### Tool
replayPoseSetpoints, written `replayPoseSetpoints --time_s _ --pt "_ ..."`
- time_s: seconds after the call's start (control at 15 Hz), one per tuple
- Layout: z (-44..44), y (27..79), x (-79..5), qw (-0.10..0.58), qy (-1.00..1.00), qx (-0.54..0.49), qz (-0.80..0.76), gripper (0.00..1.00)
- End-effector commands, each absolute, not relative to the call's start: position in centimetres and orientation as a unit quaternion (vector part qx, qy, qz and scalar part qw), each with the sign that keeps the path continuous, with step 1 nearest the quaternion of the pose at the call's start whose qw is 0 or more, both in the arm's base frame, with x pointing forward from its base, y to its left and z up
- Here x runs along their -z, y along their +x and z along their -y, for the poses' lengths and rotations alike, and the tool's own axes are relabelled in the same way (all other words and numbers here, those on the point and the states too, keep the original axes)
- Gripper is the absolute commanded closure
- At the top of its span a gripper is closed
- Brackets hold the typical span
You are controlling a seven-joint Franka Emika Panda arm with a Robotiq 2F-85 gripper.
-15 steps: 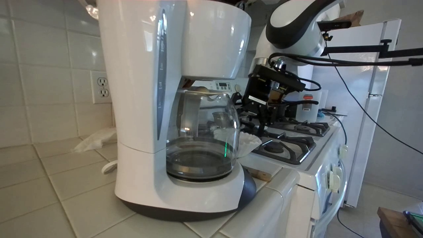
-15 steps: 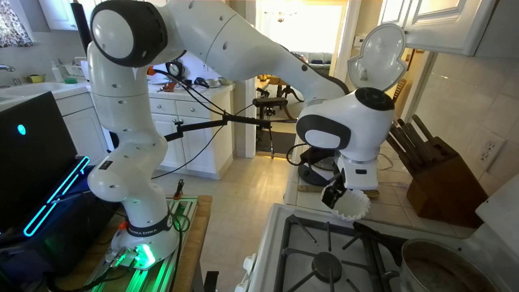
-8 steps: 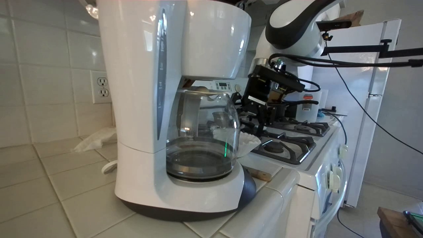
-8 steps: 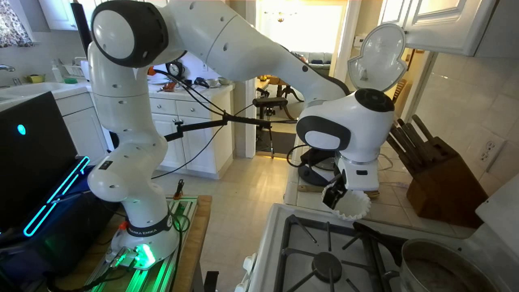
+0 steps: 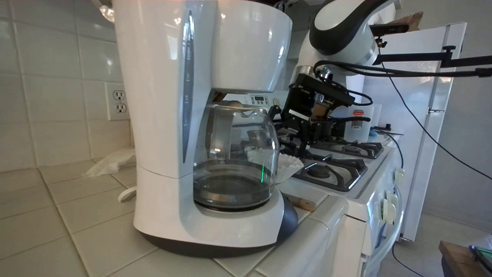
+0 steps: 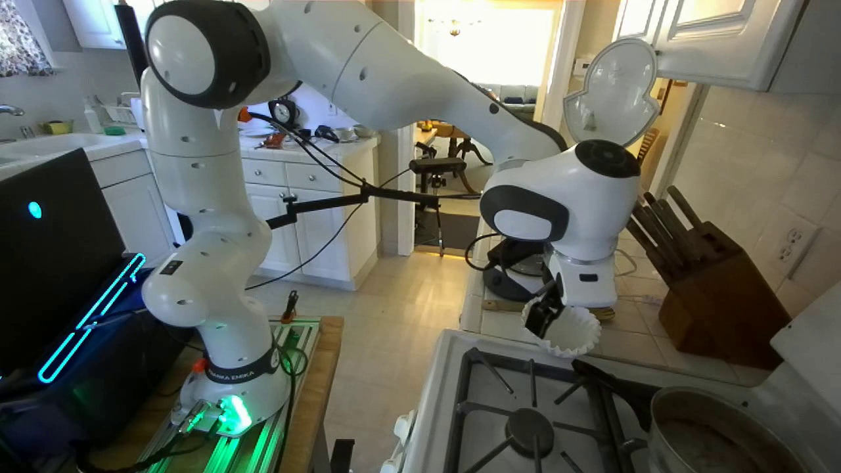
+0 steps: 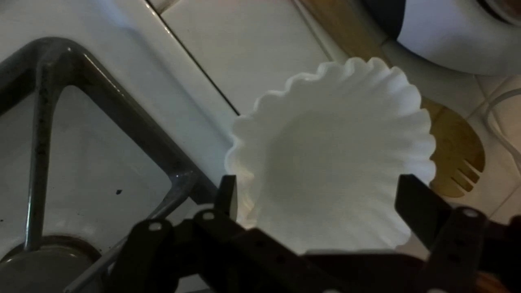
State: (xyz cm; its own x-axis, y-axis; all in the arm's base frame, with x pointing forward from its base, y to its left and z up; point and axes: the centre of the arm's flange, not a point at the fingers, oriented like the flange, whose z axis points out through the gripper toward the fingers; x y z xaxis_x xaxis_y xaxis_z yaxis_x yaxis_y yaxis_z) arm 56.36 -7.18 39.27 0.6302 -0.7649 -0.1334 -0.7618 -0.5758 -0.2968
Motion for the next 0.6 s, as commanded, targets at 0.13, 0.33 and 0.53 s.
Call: replayPoseSetpoints --time_s 0.13,0.33,0.53 --pt "7.62 56.01 -39.41 0.161 -0.889 0.009 -0.429 0.0" --pt "7.47 56.08 -39.12 0.161 -0.889 0.008 -0.43 0.0" --pt "7.38 56.17 -38.88 0.162 -0.888 0.007 -0.43 0.0"
